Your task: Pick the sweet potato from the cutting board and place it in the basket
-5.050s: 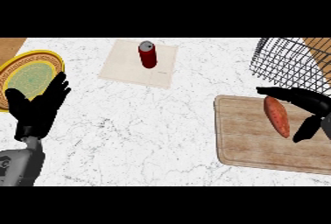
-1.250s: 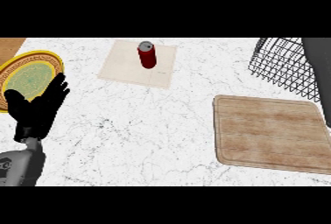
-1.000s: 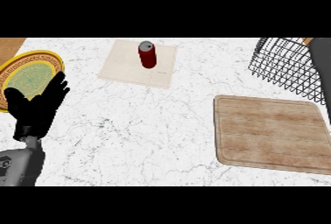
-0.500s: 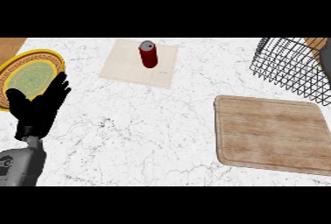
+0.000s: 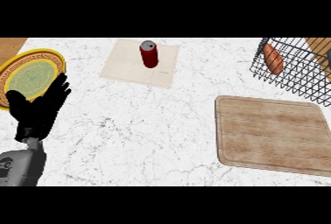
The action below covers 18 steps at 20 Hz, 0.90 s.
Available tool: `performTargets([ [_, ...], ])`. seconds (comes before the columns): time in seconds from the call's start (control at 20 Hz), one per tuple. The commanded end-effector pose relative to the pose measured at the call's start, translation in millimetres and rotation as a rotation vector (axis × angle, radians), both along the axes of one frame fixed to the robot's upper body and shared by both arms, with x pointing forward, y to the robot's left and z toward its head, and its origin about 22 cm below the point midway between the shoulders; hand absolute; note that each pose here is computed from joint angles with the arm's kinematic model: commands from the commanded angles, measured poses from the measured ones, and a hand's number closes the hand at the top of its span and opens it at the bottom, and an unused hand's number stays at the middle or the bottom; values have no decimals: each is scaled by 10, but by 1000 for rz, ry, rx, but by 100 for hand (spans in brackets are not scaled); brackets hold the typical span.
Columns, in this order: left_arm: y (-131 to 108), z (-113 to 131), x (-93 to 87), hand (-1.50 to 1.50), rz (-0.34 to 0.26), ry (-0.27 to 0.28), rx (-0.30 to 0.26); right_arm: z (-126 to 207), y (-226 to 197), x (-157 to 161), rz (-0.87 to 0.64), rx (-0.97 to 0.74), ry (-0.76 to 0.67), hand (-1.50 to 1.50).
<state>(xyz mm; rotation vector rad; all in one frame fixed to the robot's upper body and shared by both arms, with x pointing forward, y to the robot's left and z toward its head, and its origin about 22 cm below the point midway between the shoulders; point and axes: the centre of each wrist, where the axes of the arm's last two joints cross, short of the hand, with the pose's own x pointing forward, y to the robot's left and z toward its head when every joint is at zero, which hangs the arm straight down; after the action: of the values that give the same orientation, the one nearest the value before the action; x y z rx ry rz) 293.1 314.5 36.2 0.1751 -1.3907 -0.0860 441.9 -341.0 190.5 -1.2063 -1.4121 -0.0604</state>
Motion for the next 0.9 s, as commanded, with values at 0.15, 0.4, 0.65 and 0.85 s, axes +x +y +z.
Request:
performTargets([
  [0.15, 103, 206, -8, 0, 17, -21, 17, 347, -251, -84, -147, 225, -227, -150],
  [0.4, -12, -135, -148, 0, 36, 4, -13, 359, -858, -445, -210, 327, -340, -150],
  [0.65, 92, 63, -171, 0, 65, 13, 15, 286, -1484, -1026, -133, 381, -269, -150],
  [0.85, 58, 26, -101, 0, 38, 4, 15, 160, -1833, -1480, -92, 340, -149, -150],
])
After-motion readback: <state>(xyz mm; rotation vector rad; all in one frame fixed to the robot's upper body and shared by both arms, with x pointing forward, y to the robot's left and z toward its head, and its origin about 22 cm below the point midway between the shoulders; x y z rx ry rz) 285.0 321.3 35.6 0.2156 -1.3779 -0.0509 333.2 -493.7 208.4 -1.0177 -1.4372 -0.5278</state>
